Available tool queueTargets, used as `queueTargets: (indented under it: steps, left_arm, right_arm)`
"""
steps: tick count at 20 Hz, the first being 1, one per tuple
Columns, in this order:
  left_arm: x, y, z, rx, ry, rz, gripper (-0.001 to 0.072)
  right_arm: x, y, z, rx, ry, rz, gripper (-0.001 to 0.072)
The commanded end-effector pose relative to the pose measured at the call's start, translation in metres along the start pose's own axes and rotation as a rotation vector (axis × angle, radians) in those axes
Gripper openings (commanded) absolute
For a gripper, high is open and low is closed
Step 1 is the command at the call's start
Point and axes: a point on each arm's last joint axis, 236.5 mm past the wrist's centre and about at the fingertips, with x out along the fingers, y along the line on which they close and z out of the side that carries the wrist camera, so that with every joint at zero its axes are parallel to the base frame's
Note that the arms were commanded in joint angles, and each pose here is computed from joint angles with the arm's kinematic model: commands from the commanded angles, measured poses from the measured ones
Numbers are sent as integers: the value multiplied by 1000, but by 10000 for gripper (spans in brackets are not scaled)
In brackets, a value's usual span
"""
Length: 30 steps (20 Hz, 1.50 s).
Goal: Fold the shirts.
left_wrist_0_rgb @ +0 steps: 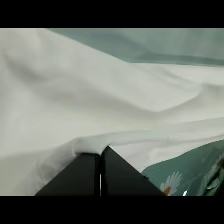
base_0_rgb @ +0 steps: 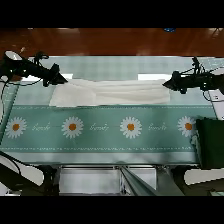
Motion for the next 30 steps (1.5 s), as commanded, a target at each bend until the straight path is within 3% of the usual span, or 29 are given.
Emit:
queueTargets:
  steps: [1, 2, 3, 4, 9, 11, 14, 16, 20, 25, 30]
  left_arm:
    - [14, 5, 9, -8, 19, 0, 17]
    - [16, 7, 9, -11, 25, 0, 56]
    - [17, 7, 5, -11, 42, -1, 283]
    - [15, 7, -3, 3, 73, -1, 496]
    - [-56, 30, -24, -59, 162, 58, 504]
    - [-101, 33, -18, -49, 54, 114, 504]
    - [-166, 33, -8, 10, -185, 319, 504]
    - [-187, -5, -12, 126, -365, 325, 504]
    - [-161, -62, -70, 306, -573, 262, 504]
    - [-88, -61, -140, 390, -423, 234, 504]
    - [-65, -67, -143, 391, -381, 207, 504]
  right_arm:
    - [17, -11, 20, 35, -46, -17, 24]
    - [22, -15, 22, 40, -57, -24, 155]
    - [26, -15, 22, 41, -59, -28, 424]
    - [25, -14, 23, 29, -64, -31, 416]
    - [-42, -5, 38, 34, -126, 3, 414]
    - [-88, -12, 41, 29, -168, -12, 412]
    - [-137, -62, 31, 65, -220, -216, 411]
    - [-134, -89, 22, 130, -254, -275, 411]
    - [-76, -97, -1, 193, -185, -221, 411]
    - [-19, -79, 3, 209, -105, -101, 411]
    - [31, -63, -15, 189, 30, -71, 411]
